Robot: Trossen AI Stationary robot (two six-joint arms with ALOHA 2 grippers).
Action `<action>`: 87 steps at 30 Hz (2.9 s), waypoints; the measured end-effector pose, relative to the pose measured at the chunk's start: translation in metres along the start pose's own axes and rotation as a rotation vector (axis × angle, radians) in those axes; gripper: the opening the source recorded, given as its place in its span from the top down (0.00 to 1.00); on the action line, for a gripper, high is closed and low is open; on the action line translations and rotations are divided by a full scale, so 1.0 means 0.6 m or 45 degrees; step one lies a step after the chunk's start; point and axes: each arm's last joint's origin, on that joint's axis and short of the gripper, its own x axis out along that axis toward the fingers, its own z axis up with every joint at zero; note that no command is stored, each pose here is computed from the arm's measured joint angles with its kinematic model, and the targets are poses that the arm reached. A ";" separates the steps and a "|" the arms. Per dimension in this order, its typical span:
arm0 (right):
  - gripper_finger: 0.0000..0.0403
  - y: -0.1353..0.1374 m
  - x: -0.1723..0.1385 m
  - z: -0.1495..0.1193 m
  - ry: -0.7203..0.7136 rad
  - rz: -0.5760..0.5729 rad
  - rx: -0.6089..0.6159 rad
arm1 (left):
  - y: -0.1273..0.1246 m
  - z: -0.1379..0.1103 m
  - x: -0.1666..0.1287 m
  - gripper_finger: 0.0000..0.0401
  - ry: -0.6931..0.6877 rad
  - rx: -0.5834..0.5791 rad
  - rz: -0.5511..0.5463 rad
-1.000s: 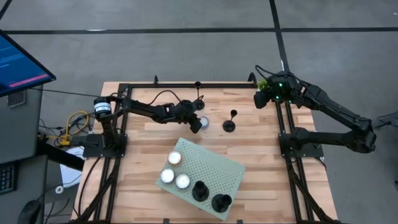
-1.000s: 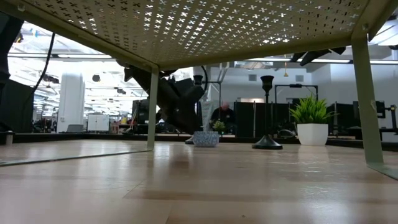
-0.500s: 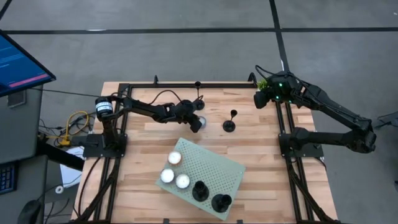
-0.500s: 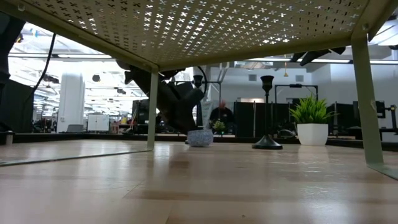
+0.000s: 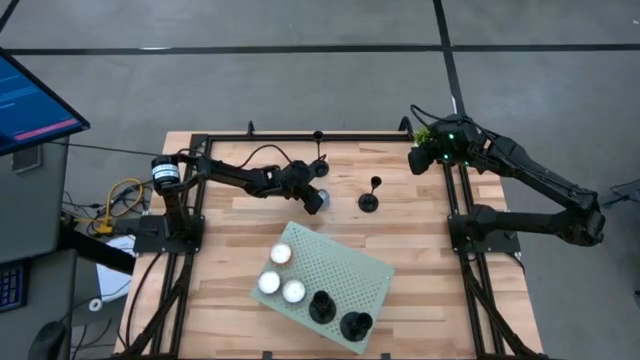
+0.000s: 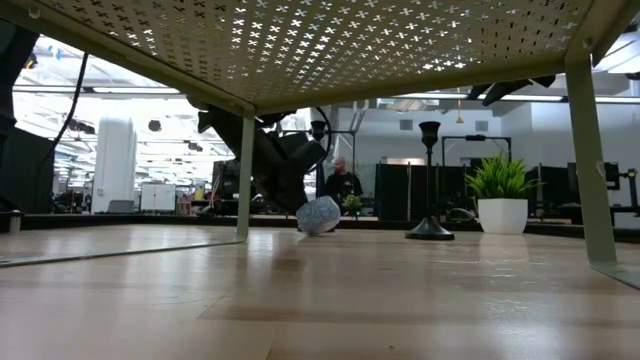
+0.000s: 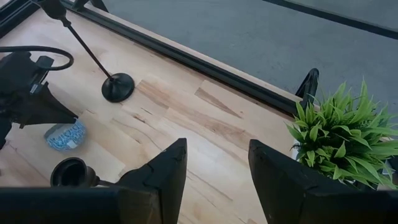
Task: Pick & Place candle stick holders
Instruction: Put the blue patterned scented candle on the shelf aligned with the other blue patterned scented candle
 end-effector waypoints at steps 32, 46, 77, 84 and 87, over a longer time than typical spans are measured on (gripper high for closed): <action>0.59 0.000 0.000 0.001 -0.010 0.003 0.000 | -0.118 0.074 -0.304 1.00 -0.370 0.285 -0.489; 0.59 0.000 0.000 0.000 -0.004 0.003 -0.003 | -0.221 0.065 -0.314 1.00 -0.103 0.603 -0.684; 0.59 0.000 0.000 -0.005 0.042 0.026 -0.068 | -0.253 0.054 -0.284 0.99 0.097 0.886 -0.638; 0.59 0.000 0.000 -0.005 0.044 0.023 -0.069 | -0.253 0.054 -0.284 0.96 0.102 0.886 -0.657; 0.59 0.000 0.000 -0.005 0.045 0.023 -0.069 | -0.253 0.054 -0.284 0.96 0.103 0.886 -0.657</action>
